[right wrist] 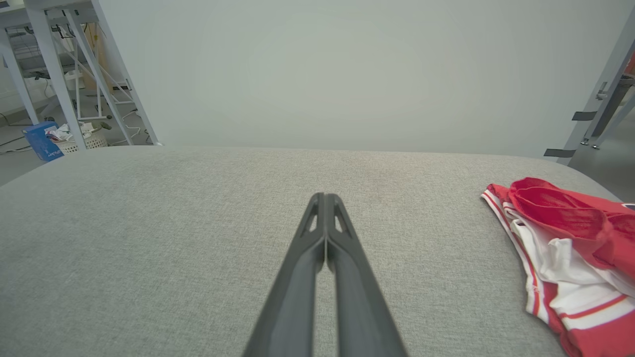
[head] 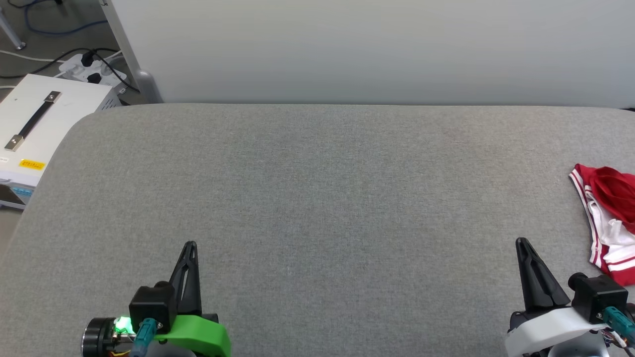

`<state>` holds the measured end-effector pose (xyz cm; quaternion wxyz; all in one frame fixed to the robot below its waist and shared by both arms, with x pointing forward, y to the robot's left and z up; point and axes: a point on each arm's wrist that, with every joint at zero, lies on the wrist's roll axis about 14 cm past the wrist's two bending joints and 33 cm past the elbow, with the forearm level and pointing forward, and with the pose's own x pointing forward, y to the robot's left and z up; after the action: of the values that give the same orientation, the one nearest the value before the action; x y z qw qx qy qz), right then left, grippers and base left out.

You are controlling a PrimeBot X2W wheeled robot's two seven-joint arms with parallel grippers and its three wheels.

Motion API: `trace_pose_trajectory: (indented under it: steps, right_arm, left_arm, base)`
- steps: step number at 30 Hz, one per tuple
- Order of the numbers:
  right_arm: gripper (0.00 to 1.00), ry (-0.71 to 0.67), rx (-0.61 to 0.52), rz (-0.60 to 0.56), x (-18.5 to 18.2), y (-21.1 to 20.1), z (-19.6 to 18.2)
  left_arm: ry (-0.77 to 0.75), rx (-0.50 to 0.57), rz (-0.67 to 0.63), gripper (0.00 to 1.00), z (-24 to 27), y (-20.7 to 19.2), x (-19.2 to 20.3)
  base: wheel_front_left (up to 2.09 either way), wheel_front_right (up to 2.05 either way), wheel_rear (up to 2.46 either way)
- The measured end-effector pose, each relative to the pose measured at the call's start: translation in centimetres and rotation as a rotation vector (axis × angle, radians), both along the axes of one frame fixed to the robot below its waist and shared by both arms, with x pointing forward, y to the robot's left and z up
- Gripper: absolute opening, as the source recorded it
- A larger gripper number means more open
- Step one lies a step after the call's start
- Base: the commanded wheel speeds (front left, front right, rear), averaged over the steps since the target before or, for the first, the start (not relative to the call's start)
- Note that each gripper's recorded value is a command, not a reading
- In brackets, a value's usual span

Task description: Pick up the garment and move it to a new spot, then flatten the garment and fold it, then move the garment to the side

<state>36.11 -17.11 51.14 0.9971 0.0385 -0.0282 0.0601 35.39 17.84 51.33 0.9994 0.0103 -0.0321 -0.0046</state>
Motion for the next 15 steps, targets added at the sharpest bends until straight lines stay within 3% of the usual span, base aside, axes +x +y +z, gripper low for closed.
trace_pose_trajectory:
  steps: [15]
  right_arm:
    - [0.00,0.009,-0.015,0.003,0.15,0.24,0.19]
  left_arm:
    - [0.019,0.006,-0.001,0.00,-0.04,-0.01,0.16]
  base:
    - [0.00,0.00,0.00]
